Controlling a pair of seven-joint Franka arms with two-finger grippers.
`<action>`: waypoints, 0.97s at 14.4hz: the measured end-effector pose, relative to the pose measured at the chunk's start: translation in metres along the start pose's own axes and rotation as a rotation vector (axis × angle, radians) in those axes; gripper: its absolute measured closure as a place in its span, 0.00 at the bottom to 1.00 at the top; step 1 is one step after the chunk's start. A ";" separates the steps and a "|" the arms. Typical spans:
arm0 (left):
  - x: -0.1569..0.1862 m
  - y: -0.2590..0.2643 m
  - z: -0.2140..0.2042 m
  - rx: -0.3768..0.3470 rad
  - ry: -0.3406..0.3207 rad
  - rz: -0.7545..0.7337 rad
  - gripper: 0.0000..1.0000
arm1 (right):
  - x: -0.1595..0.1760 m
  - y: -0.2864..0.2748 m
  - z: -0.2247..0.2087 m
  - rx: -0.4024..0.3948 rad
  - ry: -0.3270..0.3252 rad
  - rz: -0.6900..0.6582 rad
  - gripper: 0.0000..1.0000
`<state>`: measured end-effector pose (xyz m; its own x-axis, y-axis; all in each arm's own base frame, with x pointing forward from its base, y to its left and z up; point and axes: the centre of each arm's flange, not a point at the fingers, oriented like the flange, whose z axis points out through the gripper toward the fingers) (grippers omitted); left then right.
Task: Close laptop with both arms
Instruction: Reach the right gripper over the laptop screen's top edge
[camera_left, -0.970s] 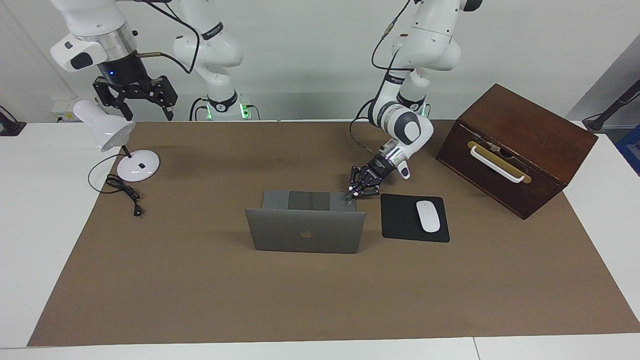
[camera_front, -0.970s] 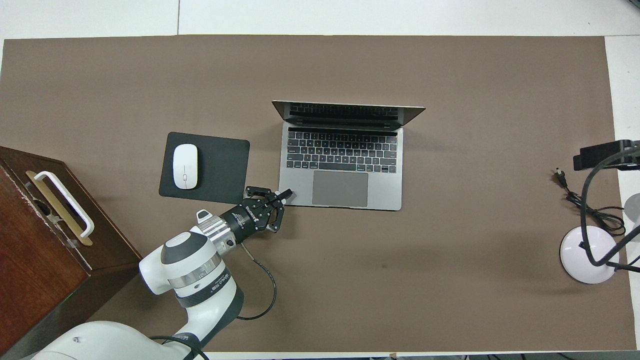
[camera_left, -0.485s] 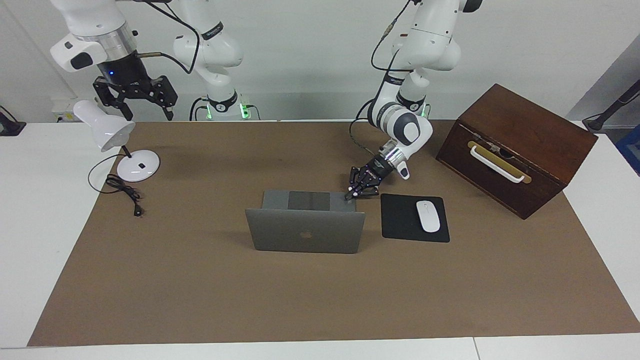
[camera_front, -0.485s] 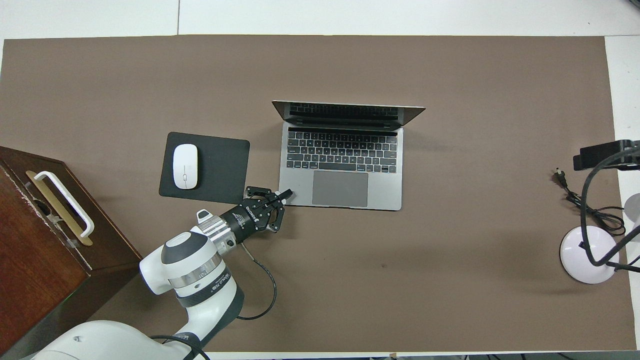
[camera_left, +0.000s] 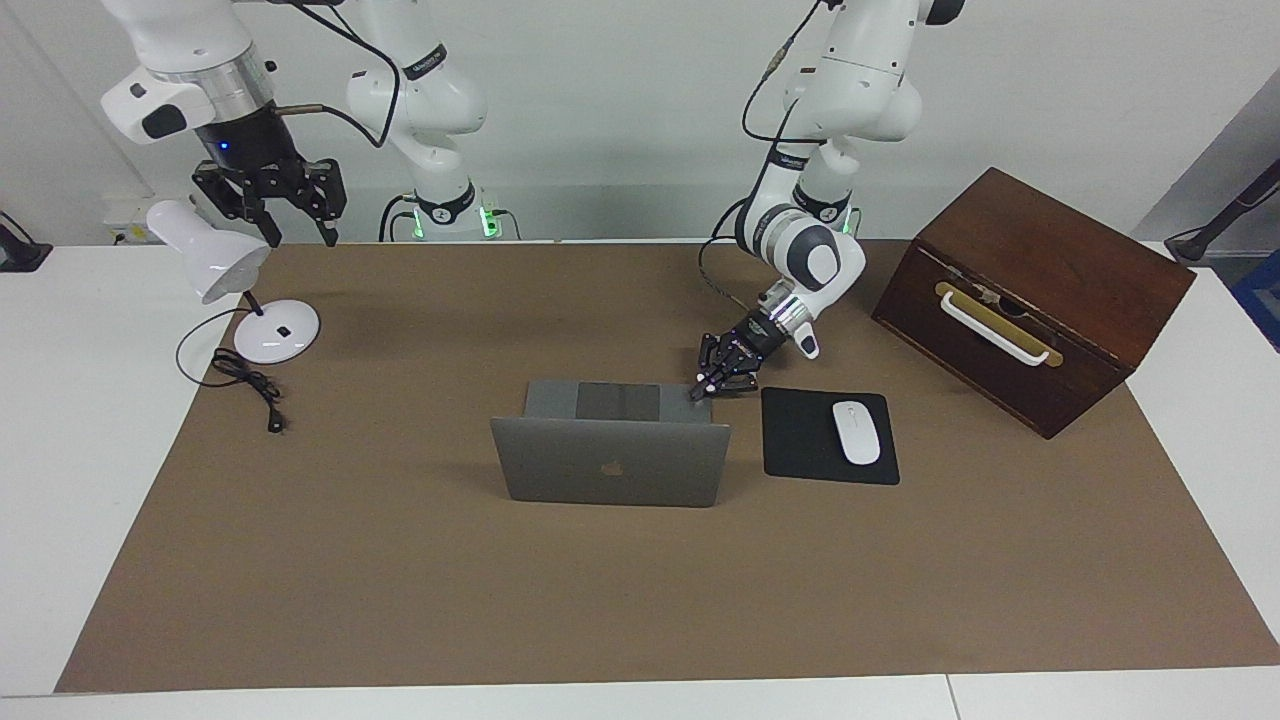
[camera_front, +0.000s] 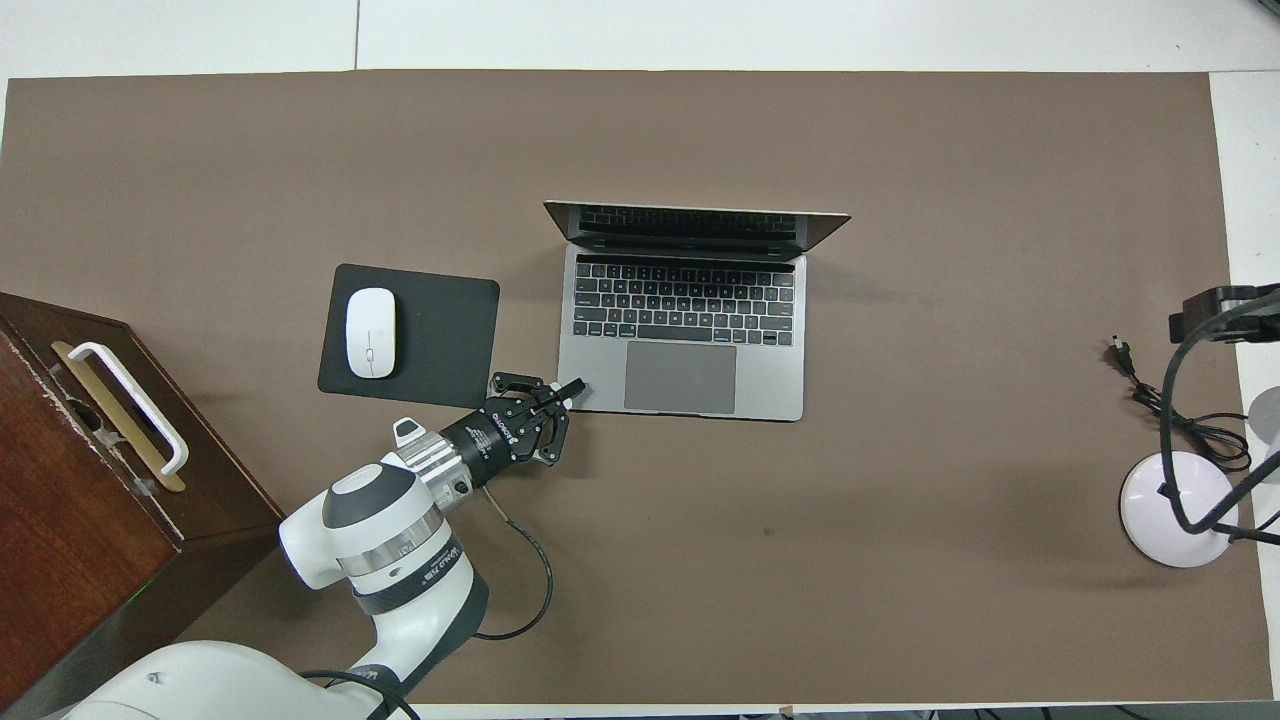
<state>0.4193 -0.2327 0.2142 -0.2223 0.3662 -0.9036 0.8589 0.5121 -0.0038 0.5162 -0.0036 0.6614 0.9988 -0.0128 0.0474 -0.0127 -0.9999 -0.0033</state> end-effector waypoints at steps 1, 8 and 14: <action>0.000 0.000 0.000 0.000 0.000 0.002 0.99 | 0.000 0.000 0.000 0.000 0.004 0.000 0.96; 0.000 0.000 0.000 0.000 0.000 0.015 0.99 | 0.020 -0.049 0.000 0.014 0.133 -0.066 0.99; 0.000 0.000 0.000 -0.001 0.000 0.020 0.99 | 0.043 -0.105 0.025 0.052 0.195 -0.015 0.99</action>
<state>0.4192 -0.2329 0.2142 -0.2048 0.3761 -0.9037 0.8629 0.5052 0.0146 0.5616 0.1004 0.6387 0.9708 -0.0030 0.2399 0.0100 -0.9986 -0.0528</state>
